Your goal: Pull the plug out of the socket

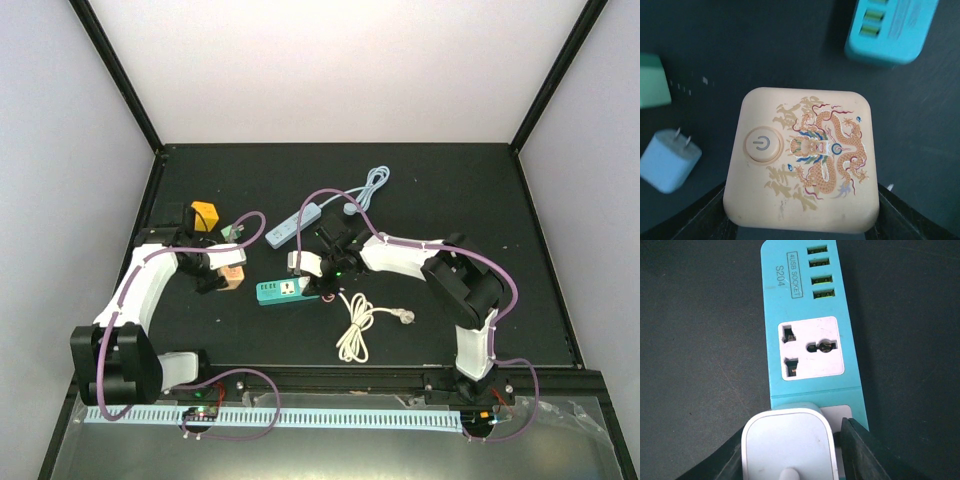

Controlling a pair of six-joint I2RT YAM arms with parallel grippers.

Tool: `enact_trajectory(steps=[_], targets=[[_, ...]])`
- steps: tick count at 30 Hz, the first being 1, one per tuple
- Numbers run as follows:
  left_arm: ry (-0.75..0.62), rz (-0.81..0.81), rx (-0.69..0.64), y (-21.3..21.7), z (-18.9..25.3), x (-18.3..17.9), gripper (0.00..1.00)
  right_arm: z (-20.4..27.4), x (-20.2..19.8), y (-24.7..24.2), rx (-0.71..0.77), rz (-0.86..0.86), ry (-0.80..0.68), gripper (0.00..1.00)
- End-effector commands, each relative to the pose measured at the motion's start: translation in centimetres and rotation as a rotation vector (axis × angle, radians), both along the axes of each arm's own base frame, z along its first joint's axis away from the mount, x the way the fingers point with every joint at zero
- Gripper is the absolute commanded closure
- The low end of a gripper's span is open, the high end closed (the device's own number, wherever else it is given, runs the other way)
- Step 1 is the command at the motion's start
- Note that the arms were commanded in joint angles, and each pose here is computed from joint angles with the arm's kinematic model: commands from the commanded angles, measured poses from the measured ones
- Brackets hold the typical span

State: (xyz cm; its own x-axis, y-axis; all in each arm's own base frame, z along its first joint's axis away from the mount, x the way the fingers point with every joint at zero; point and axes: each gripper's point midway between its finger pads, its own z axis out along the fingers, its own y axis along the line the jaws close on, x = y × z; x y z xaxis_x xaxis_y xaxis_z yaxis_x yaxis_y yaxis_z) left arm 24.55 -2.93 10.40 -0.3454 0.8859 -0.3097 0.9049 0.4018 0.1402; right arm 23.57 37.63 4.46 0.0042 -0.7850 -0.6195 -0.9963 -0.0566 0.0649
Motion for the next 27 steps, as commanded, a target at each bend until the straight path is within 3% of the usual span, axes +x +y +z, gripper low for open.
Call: enact_trajectory(steps=[1, 7, 15, 27], targets=[[0.023, 0.014, 0.227, 4.0, -0.5, 0.3, 0.81, -2.4, -1.4, -2.6, -0.136, -0.014, 0.056, 0.57], [0.090, 0.064, 0.309, 5.7, -2.1, 1.0, 0.79, -0.1, -1.3, -1.8, -0.076, -0.022, 0.053, 0.33], [0.139, 0.081, 0.401, 6.6, -3.1, 1.5, 0.77, 3.7, -0.9, -0.9, 0.010, -0.035, 0.059, 0.13], [0.193, 0.060, 0.483, 6.2, -4.4, 1.6, 0.59, 9.3, 1.3, -3.9, 0.147, -0.138, 0.107, 0.08]])
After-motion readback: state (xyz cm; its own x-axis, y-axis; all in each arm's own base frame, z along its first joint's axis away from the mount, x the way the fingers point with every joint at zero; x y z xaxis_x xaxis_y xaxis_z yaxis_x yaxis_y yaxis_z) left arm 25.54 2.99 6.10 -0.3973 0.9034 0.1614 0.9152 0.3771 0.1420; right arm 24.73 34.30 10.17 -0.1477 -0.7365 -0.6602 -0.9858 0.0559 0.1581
